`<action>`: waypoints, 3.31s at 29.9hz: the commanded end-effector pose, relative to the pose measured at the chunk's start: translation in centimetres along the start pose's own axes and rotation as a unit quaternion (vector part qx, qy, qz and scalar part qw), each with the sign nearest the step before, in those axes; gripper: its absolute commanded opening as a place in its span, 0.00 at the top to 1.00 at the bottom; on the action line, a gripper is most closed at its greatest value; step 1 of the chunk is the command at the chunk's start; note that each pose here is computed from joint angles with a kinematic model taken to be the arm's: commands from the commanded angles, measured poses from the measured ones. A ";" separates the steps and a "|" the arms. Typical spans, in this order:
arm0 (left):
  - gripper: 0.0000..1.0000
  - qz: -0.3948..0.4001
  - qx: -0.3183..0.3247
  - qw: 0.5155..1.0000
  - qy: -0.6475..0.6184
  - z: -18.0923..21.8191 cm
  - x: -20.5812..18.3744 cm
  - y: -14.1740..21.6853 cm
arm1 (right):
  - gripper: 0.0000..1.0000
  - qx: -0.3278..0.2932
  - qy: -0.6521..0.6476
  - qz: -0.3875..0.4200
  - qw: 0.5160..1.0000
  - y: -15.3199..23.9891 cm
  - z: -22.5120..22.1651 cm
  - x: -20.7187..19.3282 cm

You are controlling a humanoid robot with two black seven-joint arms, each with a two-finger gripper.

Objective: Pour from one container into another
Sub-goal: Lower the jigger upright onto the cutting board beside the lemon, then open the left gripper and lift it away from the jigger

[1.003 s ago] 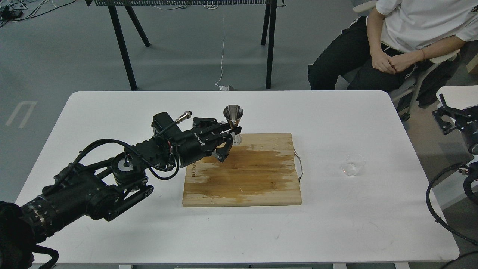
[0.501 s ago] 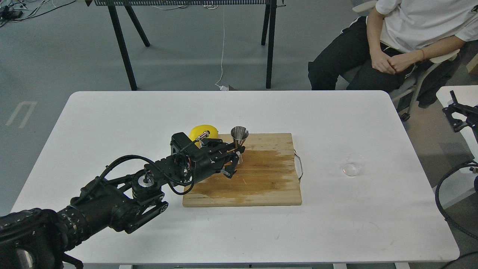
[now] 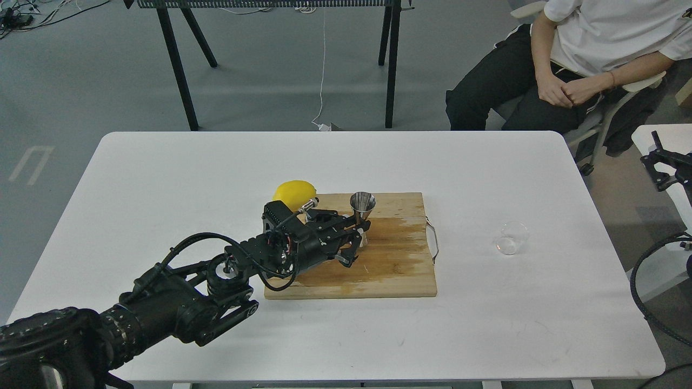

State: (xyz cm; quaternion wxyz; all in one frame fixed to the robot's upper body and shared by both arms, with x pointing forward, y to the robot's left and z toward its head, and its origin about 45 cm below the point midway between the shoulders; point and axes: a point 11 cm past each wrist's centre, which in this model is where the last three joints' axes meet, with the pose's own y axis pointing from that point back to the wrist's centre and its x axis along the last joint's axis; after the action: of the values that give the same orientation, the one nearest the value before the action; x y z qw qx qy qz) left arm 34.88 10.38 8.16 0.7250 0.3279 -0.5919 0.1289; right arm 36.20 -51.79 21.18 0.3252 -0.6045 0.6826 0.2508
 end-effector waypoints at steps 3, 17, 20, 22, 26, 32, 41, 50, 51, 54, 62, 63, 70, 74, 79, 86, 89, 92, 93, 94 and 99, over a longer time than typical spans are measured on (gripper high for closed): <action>0.88 0.002 0.001 1.000 0.001 0.0 0.1 0.0 | 0.00 -0.002 -0.002 -0.001 1.000 0.0 0.3 0.0; 0.79 0.008 0.000 1.000 -0.002 0.0 0.2 0.0 | 0.00 -0.002 -0.001 0.002 1.000 0.0 0.2 0.1; 0.79 0.010 -0.002 1.000 -0.003 0.0 0.2 0.0 | 0.00 -0.002 -0.001 0.002 1.000 0.0 0.2 0.1; 0.79 0.009 -0.002 1.000 -0.002 0.1 0.1 0.0 | 0.00 -0.002 -0.001 0.002 1.000 0.0 0.2 0.1; 0.72 0.009 -0.002 1.000 -0.001 0.1 0.1 0.0 | 0.00 -0.001 -0.001 0.002 1.000 0.0 0.2 0.1; 0.65 0.010 0.000 1.000 -0.002 0.0 0.2 0.0 | 0.00 -0.002 -0.001 0.002 1.000 0.0 0.2 0.1; 0.62 0.010 0.001 1.000 -0.002 0.0 0.3 0.0 | 0.00 -0.001 -0.001 0.002 1.000 0.0 0.2 0.1; 0.34 0.019 -0.001 1.000 -0.005 -0.1 0.6 0.1 | 0.00 -0.001 -0.001 0.002 1.000 0.0 0.2 0.1; 0.29 0.028 -0.001 1.000 -0.008 -0.1 0.7 0.2 | 0.00 -0.001 -0.001 0.002 1.000 0.0 0.2 0.1; 0.21 0.046 -0.001 0.999 -0.012 -0.2 0.7 0.6 | 0.00 -0.001 -0.001 0.002 1.000 0.1 0.2 0.2; 0.11 0.067 -0.028 0.997 -0.017 -0.2 1.6 3.2 | 0.00 -0.005 -0.007 -0.002 1.000 0.3 0.4 0.0; 0.10 0.069 -0.040 0.997 -0.014 0.3 1.6 3.7 | 0.00 -0.007 -0.011 -0.009 1.000 0.3 0.5 -0.4; 0.08 0.096 -0.086 0.991 -0.023 0.9 3.5 7.6 | 0.00 -0.022 -0.013 -0.018 1.000 0.5 1.3 -0.9; 0.08 0.182 -0.082 0.976 0.082 0.5 9.3 9.0 | 0.00 -0.029 -0.009 0.002 1.000 1.0 1.4 0.4; 0.08 0.272 -0.040 0.924 0.266 -5.0 15.6 10.6 | 0.00 -0.020 -0.004 0.028 0.999 1.5 0.8 2.0; 0.01 0.393 -0.044 0.725 0.565 -15.4 20.4 15.9 | 0.00 -0.018 -0.008 0.028 0.999 1.7 1.1 2.1; 0.00 0.426 -0.043 0.659 0.619 -18.2 19.9 17.5 | 0.00 -0.032 -0.013 0.023 0.999 2.6 2.0 2.1; 0.00 0.438 -0.030 0.612 0.658 -20.2 17.8 18.5 | 0.00 -0.037 -0.026 0.019 0.999 2.8 3.0 1.8; 0.00 0.440 -0.035 0.592 0.674 -20.6 17.0 18.5 | 0.00 -0.037 -0.040 0.020 0.998 2.9 3.7 1.8; 0.00 0.440 -0.047 0.570 0.692 -20.7 16.4 18.2 | 0.00 -0.037 -0.055 0.021 0.998 3.0 4.5 1.8; 0.00 0.461 -0.079 0.459 0.756 -22.0 13.2 18.9 | 0.00 -0.048 -0.110 0.016 0.993 5.1 7.3 1.4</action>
State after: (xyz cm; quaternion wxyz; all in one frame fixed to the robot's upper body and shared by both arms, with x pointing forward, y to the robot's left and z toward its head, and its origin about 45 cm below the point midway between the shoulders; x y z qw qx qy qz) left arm 44.76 34.29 26.27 0.7683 -0.2395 0.0706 0.5894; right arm 33.25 -48.09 15.80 0.3455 -0.5825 0.6567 0.3318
